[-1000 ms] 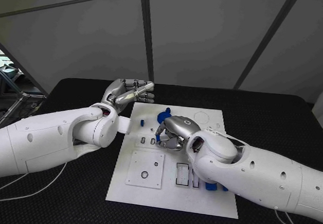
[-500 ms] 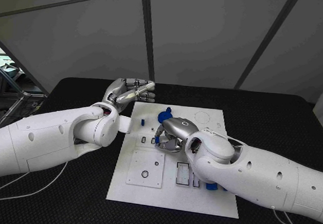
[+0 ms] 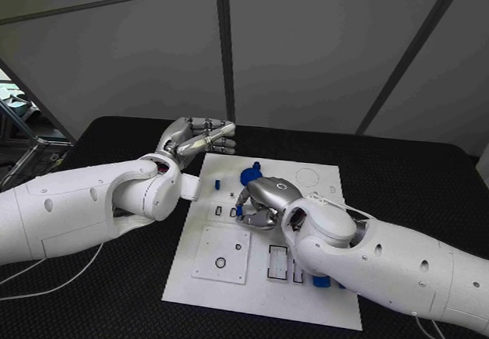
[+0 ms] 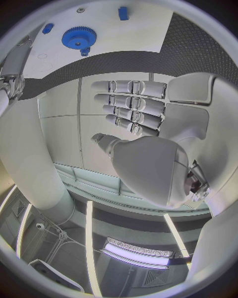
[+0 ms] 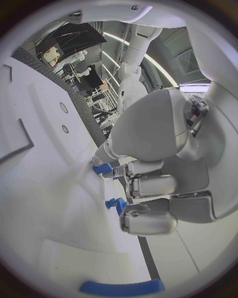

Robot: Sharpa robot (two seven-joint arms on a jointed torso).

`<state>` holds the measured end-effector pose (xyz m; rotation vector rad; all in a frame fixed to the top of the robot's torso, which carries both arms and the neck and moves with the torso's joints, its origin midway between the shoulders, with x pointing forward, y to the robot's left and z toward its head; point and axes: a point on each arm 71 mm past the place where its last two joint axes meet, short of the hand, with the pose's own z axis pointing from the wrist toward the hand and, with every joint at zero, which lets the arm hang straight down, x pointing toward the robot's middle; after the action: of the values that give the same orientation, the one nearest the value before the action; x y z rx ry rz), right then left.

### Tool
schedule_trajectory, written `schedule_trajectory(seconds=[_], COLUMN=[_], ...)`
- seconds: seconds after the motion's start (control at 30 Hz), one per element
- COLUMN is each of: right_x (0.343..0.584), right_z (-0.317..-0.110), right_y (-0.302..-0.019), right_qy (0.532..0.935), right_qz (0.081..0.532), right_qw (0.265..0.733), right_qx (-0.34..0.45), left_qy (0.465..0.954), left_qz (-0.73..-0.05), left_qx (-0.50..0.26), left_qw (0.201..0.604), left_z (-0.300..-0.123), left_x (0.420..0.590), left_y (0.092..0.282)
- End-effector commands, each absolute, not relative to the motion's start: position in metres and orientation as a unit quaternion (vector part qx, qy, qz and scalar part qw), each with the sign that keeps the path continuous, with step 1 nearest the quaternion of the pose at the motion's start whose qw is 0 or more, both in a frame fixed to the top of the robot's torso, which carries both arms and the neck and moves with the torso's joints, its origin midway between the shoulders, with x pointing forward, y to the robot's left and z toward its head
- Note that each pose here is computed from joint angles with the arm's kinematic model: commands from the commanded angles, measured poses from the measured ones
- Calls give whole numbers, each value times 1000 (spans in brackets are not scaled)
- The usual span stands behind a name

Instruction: Assemble the parts on the task board

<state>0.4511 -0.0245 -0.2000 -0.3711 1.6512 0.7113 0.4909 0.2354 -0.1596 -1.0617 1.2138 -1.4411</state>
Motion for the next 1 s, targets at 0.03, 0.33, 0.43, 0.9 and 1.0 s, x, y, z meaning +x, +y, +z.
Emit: schedule_trajectory(seconds=[0.03, 0.33, 0.43, 0.9, 1.0], right_x=[452, 451, 451, 451, 451], right_z=[-205, -205, -205, -206, -206], right_y=[-28, -29, -29, -28, -29], right_qy=[724, 723, 723, 726, 726], right_qz=[292, 290, 290, 288, 287], right_qw=[603, 603, 604, 601, 601], right_qx=[-168, -168, -168, -170, -170], left_qy=[496, 496, 496, 497, 497], left_qz=[-593, -593, -593, -592, -592], left_qx=[-428, -428, -429, -429, -429], left_qw=[468, 468, 468, 468, 468], left_z=[-158, -158, -158, -158, -158], left_x=[491, 491, 491, 491, 491], left_y=[235, 235, 235, 235, 235])
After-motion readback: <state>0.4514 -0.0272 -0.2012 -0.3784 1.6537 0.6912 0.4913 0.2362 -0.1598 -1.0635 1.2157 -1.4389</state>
